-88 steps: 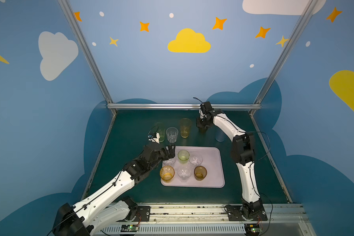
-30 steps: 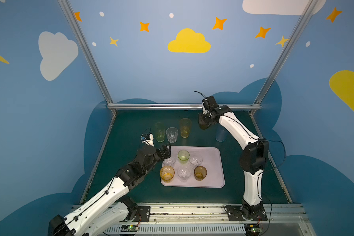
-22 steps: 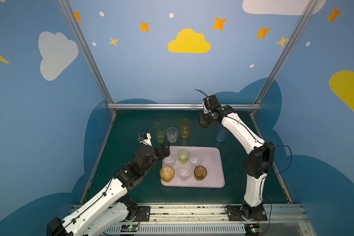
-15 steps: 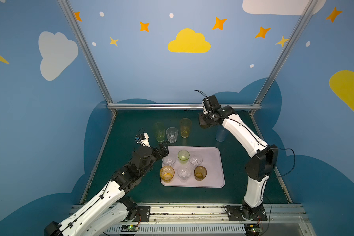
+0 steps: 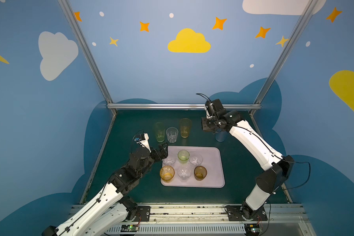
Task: Place the glasses into the tray
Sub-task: Place the glass on the tray, then pick up the glass from the top-center of the table.
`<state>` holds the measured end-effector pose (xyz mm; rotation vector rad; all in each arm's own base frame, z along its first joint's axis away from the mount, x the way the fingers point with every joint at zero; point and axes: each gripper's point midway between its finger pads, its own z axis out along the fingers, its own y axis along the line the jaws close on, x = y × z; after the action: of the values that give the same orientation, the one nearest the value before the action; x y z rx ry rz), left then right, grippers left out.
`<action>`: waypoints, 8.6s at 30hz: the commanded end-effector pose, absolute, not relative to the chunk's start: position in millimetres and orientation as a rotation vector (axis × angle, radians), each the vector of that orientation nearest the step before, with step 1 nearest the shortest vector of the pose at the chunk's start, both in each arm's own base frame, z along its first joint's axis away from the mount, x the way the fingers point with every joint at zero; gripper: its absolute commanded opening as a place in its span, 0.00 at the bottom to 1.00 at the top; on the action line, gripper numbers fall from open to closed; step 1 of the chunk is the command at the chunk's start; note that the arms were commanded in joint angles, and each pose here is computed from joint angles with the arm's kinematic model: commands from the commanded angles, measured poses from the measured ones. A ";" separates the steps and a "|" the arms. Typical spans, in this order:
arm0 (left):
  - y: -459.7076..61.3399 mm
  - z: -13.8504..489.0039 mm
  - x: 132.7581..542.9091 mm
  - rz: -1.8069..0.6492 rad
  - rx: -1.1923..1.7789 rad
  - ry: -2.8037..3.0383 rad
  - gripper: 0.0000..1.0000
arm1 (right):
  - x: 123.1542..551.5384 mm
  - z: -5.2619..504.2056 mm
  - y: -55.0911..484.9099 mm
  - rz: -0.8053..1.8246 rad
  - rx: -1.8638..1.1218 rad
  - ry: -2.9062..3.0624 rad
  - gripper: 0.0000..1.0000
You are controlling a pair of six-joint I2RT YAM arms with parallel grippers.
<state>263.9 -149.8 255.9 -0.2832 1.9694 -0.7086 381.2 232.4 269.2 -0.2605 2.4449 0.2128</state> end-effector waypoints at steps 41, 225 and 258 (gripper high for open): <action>-211.5 238.2 265.8 -0.932 -0.069 2.073 1.00 | 216.0 149.1 179.7 0.202 -0.171 2.766 0.00; -140.2 198.5 267.9 -0.605 -0.317 2.079 1.00 | 443.1 96.1 381.4 0.435 -0.054 2.625 0.30; -130.3 195.6 260.6 -0.589 -0.346 2.077 1.00 | 440.6 91.4 380.4 0.406 -0.081 2.633 0.14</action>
<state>261.8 -137.6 200.9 -0.3269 2.0719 -0.6234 443.1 386.0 99.8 -0.0716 2.6107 0.4574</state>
